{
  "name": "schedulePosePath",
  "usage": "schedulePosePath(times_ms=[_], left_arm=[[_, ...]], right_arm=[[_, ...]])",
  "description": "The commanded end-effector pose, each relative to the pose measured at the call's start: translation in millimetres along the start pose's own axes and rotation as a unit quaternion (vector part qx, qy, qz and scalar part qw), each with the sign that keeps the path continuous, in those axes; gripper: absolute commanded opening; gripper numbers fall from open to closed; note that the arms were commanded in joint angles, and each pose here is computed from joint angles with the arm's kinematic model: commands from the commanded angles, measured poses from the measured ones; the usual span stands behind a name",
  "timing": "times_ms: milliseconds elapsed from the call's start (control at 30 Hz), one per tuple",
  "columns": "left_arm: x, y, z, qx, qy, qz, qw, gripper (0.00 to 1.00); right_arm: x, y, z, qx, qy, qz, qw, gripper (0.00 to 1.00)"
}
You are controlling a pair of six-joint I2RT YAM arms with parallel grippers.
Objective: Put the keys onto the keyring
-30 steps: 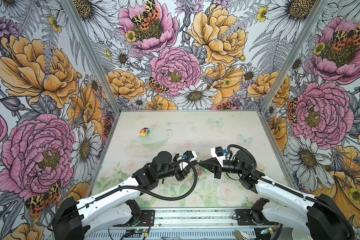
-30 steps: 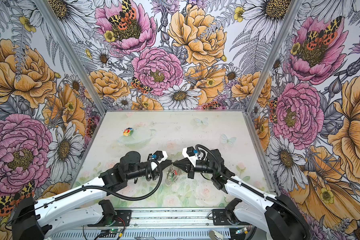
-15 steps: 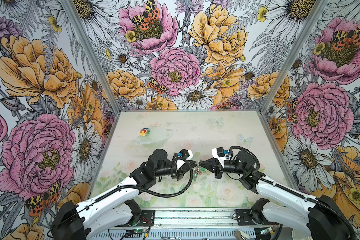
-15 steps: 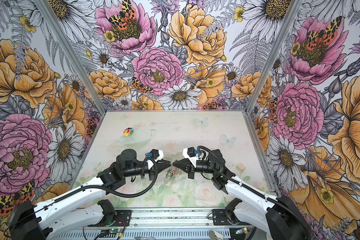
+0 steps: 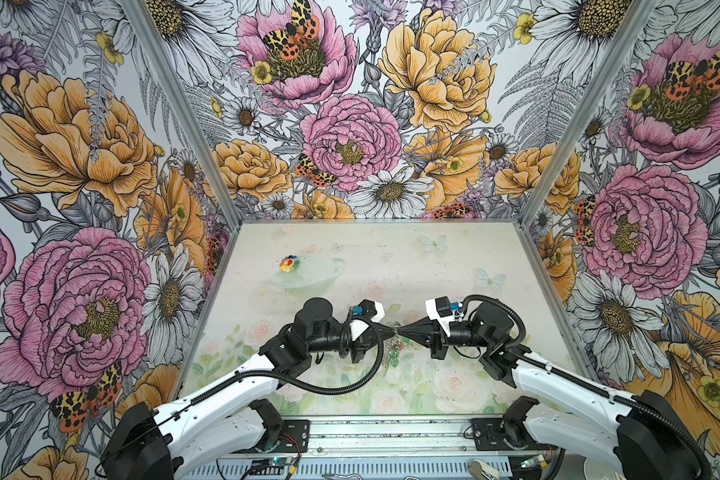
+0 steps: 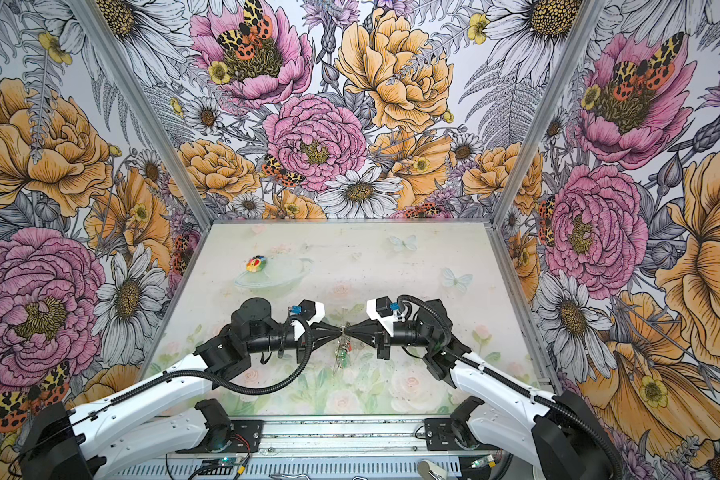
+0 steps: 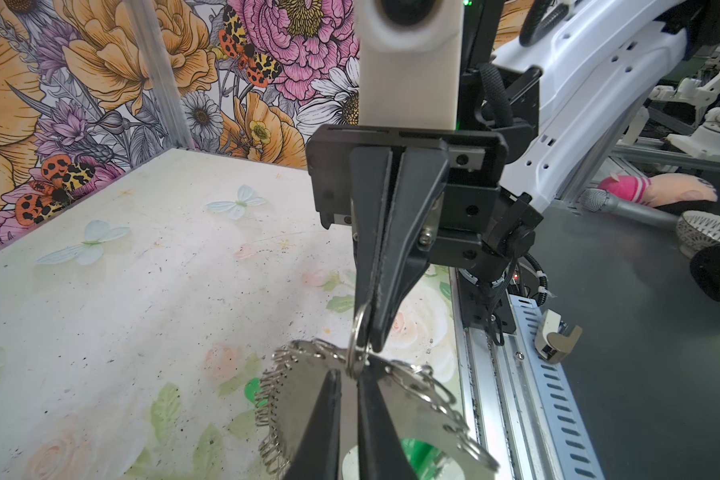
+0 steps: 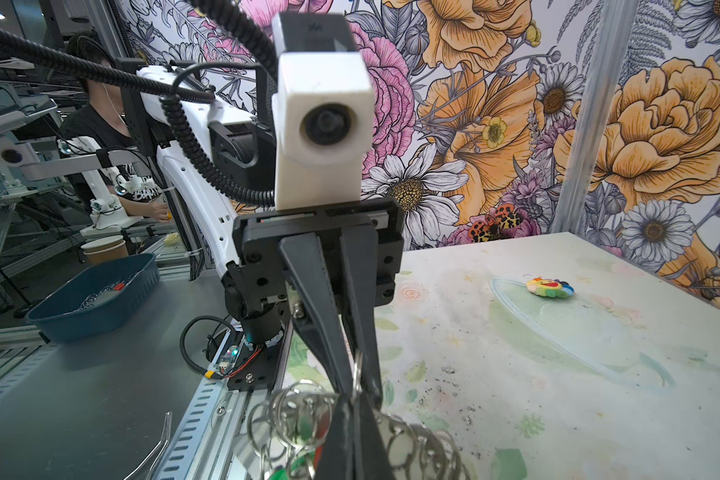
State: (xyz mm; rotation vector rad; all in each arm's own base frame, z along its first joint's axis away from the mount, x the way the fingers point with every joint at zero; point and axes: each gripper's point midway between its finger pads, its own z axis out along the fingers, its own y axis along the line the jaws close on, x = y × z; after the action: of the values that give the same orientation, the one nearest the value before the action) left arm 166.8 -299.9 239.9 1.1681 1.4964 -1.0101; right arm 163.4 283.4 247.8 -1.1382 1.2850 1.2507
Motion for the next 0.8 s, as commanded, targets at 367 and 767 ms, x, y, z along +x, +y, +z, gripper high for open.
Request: schedulePosePath(times_ms=[367,767], left_arm=[[-14.2,-4.6,-9.3,0.012,-0.041,0.006,0.999,0.15],[-11.9,-7.7,-5.2,0.03,-0.037,0.0,0.999,0.06]], right_arm=[[-5.2,8.0,1.1,-0.022,-0.011,-0.016,1.0,0.0],[-7.6,8.8,3.3,-0.027,-0.017,-0.015,0.999,0.0]])
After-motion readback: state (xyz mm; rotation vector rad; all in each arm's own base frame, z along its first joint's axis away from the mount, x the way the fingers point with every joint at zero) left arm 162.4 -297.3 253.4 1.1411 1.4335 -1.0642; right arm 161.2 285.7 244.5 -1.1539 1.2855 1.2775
